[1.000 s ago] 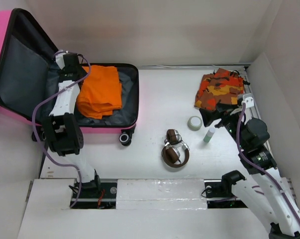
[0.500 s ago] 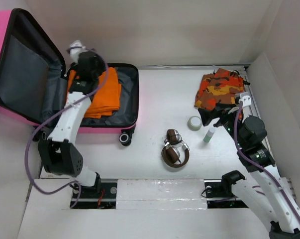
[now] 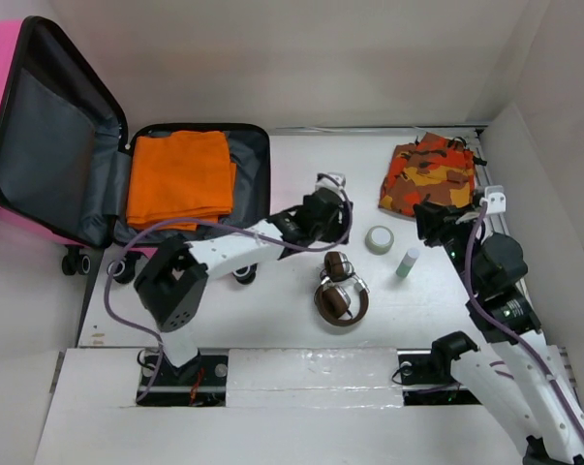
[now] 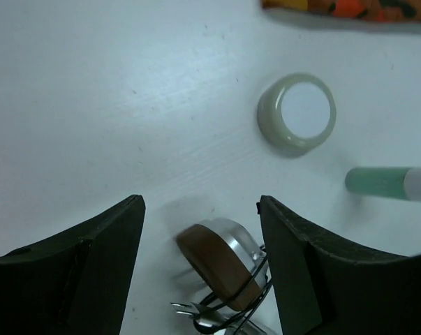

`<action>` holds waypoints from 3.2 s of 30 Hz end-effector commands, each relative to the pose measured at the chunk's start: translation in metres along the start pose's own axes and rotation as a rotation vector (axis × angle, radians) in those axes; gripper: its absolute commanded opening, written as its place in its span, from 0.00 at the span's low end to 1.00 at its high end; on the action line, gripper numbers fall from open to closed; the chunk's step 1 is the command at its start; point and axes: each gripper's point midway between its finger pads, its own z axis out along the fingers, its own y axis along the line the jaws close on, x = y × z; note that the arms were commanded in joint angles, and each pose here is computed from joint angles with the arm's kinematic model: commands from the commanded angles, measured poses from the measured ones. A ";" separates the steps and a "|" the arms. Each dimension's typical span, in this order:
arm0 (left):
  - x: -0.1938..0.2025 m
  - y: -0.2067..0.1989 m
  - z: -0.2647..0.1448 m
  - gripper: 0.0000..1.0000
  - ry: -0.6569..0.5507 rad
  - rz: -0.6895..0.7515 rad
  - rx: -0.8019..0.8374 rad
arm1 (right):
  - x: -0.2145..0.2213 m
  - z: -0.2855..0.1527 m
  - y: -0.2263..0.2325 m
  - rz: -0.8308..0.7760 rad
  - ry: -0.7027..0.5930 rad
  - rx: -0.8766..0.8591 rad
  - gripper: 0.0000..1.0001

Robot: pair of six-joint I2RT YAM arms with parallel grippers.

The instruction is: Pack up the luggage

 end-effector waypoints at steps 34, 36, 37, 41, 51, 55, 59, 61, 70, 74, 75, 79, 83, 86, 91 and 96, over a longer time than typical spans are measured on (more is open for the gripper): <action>0.153 -0.017 -0.039 0.60 0.296 0.288 -0.088 | 0.017 0.016 0.015 -0.001 0.079 -0.074 0.76; 0.156 -0.021 -0.035 0.58 0.312 0.291 -0.058 | 0.017 0.016 0.014 -0.010 0.078 -0.074 0.77; 0.165 -0.019 -0.035 0.58 0.333 0.291 -0.046 | 0.017 0.016 0.014 -0.010 0.078 -0.074 0.77; 0.174 -0.026 -0.031 0.60 0.366 0.235 0.030 | 0.018 0.018 0.018 -0.009 0.083 -0.094 0.77; 0.190 -0.020 -0.031 0.21 0.409 0.232 0.026 | 0.019 0.020 0.020 -0.009 0.085 -0.103 0.77; 0.185 -0.019 -0.038 0.00 0.392 0.225 0.039 | 0.019 0.019 0.021 -0.009 0.087 -0.112 0.77; 0.181 -0.015 -0.043 0.00 0.370 0.205 0.025 | 0.019 0.019 0.021 -0.009 0.087 -0.112 0.77; 0.173 -0.012 -0.046 0.00 0.344 0.207 0.005 | 0.019 0.019 0.021 -0.009 0.087 -0.112 0.77; 0.084 0.020 -0.071 0.00 0.109 0.118 -0.118 | 0.020 0.019 0.023 -0.008 0.089 -0.121 0.77; 0.053 0.028 -0.082 0.00 0.034 0.081 -0.109 | 0.018 0.020 0.023 -0.008 0.080 -0.123 0.77; 0.042 0.027 -0.084 0.00 0.007 0.062 -0.103 | 0.018 0.020 0.023 -0.008 0.080 -0.123 0.77; -0.016 0.036 -0.091 0.00 -0.125 0.027 -0.146 | 0.018 0.020 0.023 -0.008 0.080 -0.123 0.77; -0.087 0.051 -0.092 0.00 -0.257 -0.061 -0.135 | 0.019 0.022 0.025 -0.008 0.084 -0.131 0.77; -0.134 0.049 -0.106 0.00 -0.344 -0.051 -0.140 | 0.019 0.022 0.025 -0.008 0.084 -0.131 0.77; -0.220 0.087 -0.142 0.00 -0.514 -0.131 -0.222 | 0.019 0.021 0.028 -0.008 0.088 -0.149 0.77; -0.254 0.166 -0.164 0.00 -0.599 -0.262 -0.379 | 0.013 0.017 0.029 -0.007 0.067 -0.154 0.77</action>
